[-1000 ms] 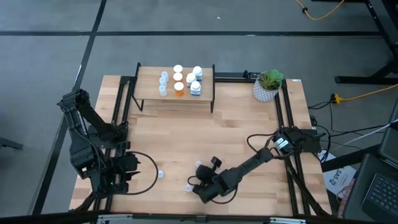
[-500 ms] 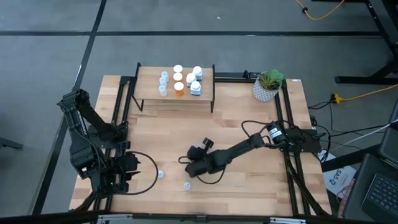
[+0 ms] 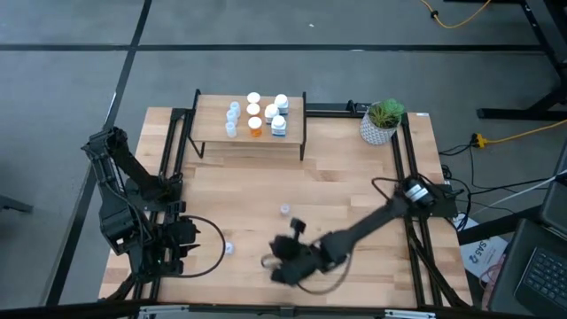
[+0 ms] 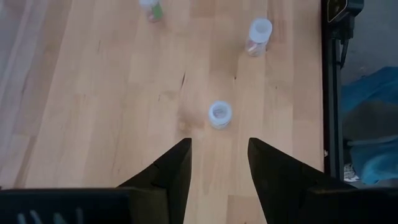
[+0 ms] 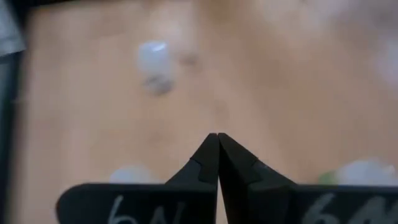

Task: Pick and place medicine bottles onto shelf by color
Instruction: Move the pill bottles to the center of the table

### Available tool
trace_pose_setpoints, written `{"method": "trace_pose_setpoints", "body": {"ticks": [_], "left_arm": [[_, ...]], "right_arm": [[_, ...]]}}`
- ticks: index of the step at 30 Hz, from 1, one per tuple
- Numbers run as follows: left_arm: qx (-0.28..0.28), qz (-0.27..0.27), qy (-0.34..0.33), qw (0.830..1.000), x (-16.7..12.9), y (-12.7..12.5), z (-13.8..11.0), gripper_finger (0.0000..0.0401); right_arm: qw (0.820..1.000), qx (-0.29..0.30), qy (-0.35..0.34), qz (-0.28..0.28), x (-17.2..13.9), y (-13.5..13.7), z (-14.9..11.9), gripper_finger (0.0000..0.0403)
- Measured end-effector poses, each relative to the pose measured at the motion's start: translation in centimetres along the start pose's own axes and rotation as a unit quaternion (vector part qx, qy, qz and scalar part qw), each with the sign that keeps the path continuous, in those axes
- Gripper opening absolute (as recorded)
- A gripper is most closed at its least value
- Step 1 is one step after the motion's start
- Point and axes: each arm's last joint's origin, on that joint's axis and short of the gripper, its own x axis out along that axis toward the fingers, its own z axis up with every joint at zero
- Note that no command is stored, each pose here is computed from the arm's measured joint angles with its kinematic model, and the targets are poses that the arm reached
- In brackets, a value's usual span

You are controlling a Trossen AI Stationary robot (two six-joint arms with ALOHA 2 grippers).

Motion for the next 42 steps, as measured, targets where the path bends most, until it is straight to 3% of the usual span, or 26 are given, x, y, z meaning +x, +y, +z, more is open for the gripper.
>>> {"method": "trace_pose_setpoints", "body": {"ticks": [11, 20, 31, 42], "left_arm": [[0.0, -0.001, -0.001, 1.0, 0.0, 0.0, 0.0, 0.015], [-0.001, 0.001, -0.005, 1.0, 0.0, 0.0, 0.0, 0.015], [-0.002, 0.002, -0.01, 1.0, 0.0, 0.0, 0.1, 0.015], [-0.002, 0.002, -0.011, 1.0, 0.0, 0.0, 0.1, 0.015]], "right_arm": [[0.992, 0.053, 0.006, 0.118, -5.9, 6.0, -4.3, 0.0005], [0.969, 0.101, 0.065, 0.218, -1.7, 6.8, -4.9, 0.0005], [0.968, 0.096, 0.09, 0.216, 1.4, 5.6, -4.9, 0.0005], [0.977, 0.091, 0.086, 0.175, 4.0, 4.1, -4.8, 0.0005]]}}
